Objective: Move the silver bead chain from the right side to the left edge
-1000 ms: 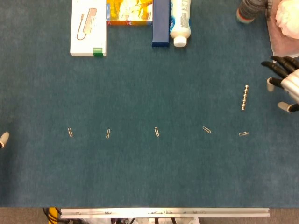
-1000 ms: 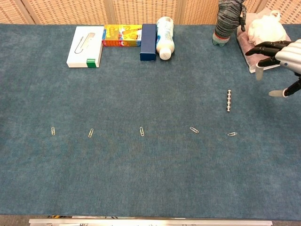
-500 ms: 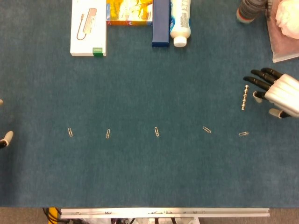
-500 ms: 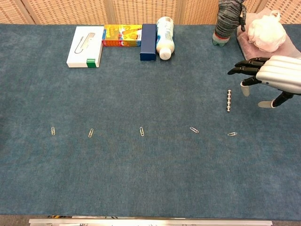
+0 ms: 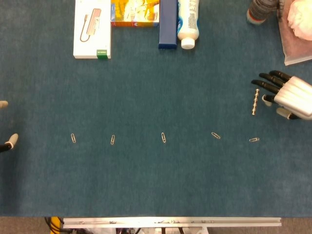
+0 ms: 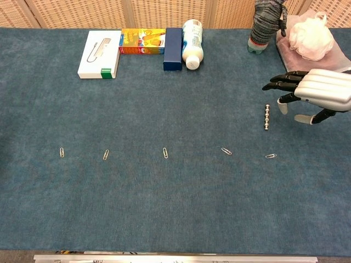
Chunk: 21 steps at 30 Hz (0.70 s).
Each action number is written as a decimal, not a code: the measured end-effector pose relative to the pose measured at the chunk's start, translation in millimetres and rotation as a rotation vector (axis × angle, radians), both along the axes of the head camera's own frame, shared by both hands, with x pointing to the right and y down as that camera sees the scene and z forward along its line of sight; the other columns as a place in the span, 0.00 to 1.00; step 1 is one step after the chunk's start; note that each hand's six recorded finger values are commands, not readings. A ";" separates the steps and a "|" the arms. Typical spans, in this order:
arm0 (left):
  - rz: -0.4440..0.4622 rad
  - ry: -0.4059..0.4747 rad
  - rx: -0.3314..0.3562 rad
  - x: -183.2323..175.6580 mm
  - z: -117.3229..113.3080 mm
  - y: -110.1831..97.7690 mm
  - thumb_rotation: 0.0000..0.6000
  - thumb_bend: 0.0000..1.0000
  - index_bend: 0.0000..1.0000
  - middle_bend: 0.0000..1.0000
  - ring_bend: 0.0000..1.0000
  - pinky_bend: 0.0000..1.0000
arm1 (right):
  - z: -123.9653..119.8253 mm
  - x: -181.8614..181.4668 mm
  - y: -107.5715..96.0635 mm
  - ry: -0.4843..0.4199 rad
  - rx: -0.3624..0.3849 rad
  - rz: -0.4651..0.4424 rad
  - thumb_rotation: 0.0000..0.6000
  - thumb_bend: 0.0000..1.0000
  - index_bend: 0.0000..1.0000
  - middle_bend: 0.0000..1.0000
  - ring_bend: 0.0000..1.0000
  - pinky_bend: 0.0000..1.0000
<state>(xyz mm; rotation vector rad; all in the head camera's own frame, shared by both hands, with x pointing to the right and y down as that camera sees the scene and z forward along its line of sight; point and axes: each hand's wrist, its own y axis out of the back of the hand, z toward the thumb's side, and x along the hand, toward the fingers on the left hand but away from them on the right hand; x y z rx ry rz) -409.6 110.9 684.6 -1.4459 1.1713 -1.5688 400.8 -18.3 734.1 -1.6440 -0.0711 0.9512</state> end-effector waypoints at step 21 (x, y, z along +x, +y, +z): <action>-0.013 0.004 -0.015 -5.7 6.1 -1.9 1.00 0.18 0.25 0.32 0.20 0.30 | 26.0 -16.0 -2.9 0.003 0.011 -0.021 1.00 0.32 0.43 0.06 0.00 0.12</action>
